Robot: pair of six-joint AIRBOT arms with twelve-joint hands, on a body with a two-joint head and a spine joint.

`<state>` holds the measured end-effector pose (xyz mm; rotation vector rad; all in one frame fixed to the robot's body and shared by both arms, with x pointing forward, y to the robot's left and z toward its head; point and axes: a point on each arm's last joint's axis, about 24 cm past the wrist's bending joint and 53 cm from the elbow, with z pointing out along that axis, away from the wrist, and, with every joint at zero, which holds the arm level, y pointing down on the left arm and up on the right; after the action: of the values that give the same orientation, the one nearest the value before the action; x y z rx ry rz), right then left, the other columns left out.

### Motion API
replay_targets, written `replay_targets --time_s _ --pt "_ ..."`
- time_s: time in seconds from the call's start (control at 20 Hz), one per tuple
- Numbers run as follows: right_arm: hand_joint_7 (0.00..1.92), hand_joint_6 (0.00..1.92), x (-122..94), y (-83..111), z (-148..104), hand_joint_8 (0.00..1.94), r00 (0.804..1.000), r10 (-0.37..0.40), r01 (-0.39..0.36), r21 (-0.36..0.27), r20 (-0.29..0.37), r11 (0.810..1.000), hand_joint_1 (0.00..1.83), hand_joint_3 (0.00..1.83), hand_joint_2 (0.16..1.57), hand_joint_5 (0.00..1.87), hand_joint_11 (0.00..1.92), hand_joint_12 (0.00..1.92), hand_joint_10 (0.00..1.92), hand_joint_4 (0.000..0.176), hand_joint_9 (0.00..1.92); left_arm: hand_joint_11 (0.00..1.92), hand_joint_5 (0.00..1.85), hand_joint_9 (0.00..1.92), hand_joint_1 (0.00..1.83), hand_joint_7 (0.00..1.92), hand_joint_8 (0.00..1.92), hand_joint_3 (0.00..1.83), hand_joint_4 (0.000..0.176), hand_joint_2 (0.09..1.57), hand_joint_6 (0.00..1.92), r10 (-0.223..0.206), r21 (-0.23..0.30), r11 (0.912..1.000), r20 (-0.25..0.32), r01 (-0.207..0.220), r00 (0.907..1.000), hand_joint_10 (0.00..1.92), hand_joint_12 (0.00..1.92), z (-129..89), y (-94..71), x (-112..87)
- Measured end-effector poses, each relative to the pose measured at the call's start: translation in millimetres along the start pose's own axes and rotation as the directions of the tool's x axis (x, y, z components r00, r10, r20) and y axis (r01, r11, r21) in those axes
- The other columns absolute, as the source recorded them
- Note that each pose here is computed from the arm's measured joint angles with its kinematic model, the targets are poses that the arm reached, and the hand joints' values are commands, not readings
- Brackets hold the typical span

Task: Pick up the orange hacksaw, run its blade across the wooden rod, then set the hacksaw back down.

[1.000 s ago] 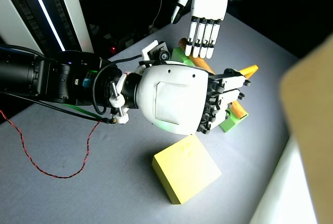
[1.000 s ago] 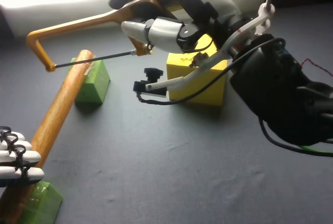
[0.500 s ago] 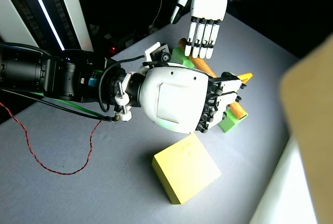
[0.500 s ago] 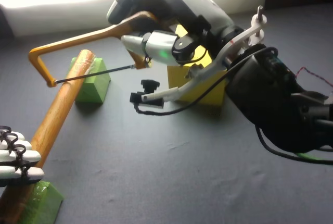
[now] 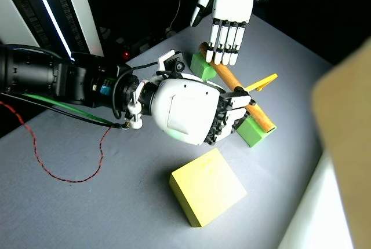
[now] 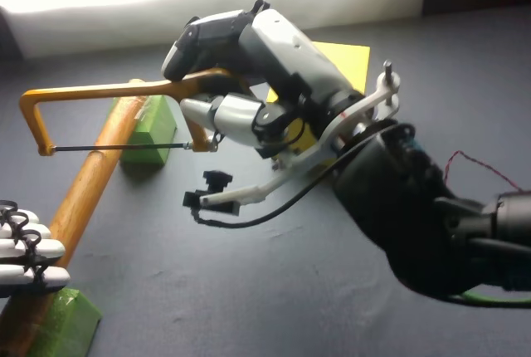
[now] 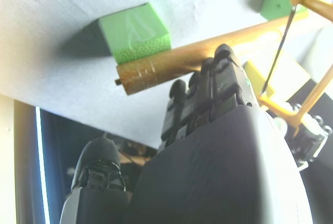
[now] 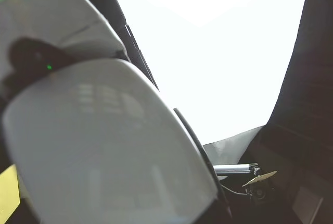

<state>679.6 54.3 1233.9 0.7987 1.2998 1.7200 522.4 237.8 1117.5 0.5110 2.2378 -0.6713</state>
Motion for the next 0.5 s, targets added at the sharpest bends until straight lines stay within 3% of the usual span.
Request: replay_targets --time_s 0.15,0.3,0.4,0.5 --pt "0.9 1.07 -4.0 -4.1 1.3 1.07 0.997 -0.071 0.072 -0.011 0.039 0.997 1.37 0.0 1.14 0.79 0.99 1.08 1.18 0.0 1.01 0.0 0.05 0.01 0.0 0.03 0.0 0.0 0.0 1.28 0.0 0.0 0.001 1.0 0.0 0.0 1.0 0.0 0.0 0.1 -0.4 0.1" --pt "0.9 1.09 -6.9 6.7 2.7 1.07 0.985 -0.15 0.155 -0.061 0.084 0.986 1.37 0.0 1.14 0.77 0.97 1.11 1.2 0.0 1.0 0.0 0.05 0.02 0.0 0.03 0.01 0.0 0.0 1.28 0.0 0.0 0.0 1.0 0.0 0.0 1.0 0.01 0.0 0.1 -0.2 0.1" --pt "1.01 0.97 -8.5 11.2 2.6 0.91 0.981 -0.163 0.172 -0.089 0.108 0.981 1.39 0.0 1.09 0.86 1.02 1.07 1.03 0.0 1.13 0.0 0.05 0.02 0.0 0.03 0.0 0.0 0.0 1.29 0.0 0.0 0.0 1.0 0.001 0.0 1.0 0.01 0.0 0.1 -0.2 -0.1" --pt "0.94 1.01 -5.9 14.6 3.0 1.02 0.975 -0.195 0.206 -0.103 0.108 0.973 1.38 0.0 1.12 0.83 1.01 1.06 1.15 0.0 1.03 0.01 0.06 0.03 0.0 0.04 0.01 0.0 0.0 1.28 0.01 0.0 0.001 1.0 0.0 0.0 1.0 0.01 0.0 0.2 -0.5 0.0"
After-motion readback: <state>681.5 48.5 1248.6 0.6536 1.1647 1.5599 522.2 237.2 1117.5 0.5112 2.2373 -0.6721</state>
